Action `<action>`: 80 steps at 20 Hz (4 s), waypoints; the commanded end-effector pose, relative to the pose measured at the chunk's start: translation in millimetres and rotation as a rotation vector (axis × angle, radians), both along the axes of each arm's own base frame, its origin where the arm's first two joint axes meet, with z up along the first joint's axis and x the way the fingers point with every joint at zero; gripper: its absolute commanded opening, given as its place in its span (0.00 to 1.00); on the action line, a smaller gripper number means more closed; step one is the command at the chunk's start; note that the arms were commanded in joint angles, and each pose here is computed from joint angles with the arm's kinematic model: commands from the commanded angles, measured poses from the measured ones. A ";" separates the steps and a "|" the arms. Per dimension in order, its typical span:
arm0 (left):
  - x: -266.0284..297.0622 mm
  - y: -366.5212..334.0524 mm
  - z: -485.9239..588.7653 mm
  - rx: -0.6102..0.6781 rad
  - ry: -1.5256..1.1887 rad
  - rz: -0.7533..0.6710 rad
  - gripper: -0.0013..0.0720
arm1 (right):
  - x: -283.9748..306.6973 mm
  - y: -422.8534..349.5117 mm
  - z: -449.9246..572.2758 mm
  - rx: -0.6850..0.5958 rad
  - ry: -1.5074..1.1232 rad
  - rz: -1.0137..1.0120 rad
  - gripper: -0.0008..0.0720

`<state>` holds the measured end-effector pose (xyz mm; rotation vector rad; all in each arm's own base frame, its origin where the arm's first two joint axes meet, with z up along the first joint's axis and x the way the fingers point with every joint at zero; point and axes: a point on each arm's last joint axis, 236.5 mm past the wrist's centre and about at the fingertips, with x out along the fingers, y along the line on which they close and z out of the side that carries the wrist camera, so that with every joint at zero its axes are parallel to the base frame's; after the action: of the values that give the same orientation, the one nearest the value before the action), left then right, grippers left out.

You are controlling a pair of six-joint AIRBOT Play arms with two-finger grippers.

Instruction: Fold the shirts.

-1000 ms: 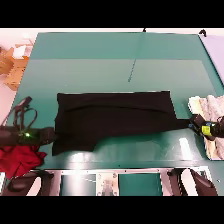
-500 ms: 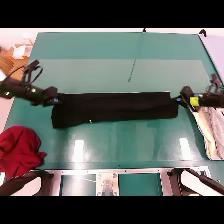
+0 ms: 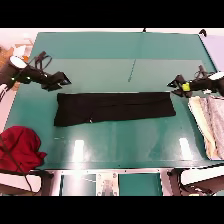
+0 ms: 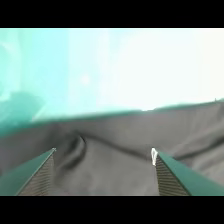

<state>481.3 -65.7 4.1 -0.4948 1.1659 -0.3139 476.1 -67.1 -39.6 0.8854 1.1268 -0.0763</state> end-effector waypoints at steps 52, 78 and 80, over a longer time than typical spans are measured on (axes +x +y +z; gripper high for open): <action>-38.4 -279.1 19.3 -0.131 0.046 -0.529 0.05 | -109.0 163.8 249.1 0.120 -0.311 0.696 0.04; -21.1 1.8 106.0 0.261 0.056 -0.124 0.05 | -1.7 237.4 66.6 0.088 -0.097 0.587 0.77; -21.3 1.8 105.9 0.261 0.057 -0.124 0.05 | -12.2 202.5 36.0 0.107 -0.009 0.518 0.77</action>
<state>460.0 -63.9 109.6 -0.2048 1.2760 -0.2509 476.5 204.0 17.2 0.5909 1.2490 0.5294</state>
